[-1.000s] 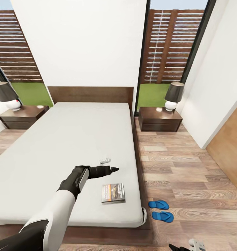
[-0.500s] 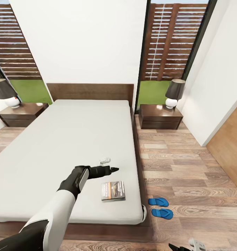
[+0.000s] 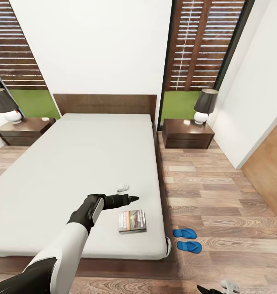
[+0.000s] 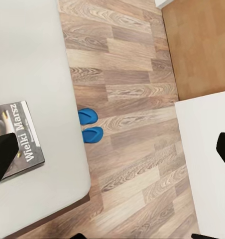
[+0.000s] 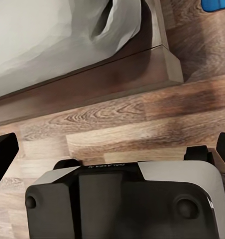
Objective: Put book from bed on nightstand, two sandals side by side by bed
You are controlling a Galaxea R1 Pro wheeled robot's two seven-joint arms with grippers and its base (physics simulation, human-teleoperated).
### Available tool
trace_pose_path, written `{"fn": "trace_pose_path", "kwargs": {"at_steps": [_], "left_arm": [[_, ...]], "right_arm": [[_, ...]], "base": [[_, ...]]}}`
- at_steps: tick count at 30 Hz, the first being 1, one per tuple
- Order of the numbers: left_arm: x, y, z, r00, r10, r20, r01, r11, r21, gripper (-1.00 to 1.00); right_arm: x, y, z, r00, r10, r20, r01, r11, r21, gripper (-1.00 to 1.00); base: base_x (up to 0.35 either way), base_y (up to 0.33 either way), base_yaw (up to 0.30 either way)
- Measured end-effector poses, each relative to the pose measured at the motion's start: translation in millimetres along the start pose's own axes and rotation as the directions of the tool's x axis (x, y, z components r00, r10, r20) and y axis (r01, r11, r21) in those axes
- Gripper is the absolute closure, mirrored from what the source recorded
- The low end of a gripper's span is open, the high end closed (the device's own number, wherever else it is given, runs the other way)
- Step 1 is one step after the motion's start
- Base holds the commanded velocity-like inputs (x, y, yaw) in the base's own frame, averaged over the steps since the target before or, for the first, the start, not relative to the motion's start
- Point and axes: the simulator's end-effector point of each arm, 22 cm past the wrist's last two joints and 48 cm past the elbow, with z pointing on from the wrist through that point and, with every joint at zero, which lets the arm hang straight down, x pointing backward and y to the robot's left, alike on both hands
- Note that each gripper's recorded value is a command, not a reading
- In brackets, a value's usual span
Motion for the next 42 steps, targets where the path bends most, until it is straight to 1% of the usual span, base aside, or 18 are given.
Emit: {"fn": "trace_pose_path", "kwargs": {"at_steps": [42], "left_arm": [[27.9,22.9,19.9,0.998,-0.044,-0.048,0.044,0.999,-0.009,-1.00]], "right_arm": [[26.0,-13.1,5.5,0.998,0.025,-0.057,-0.023,0.999,0.024,-1.00]], "base": [[0.000,0.000,0.000]]}}
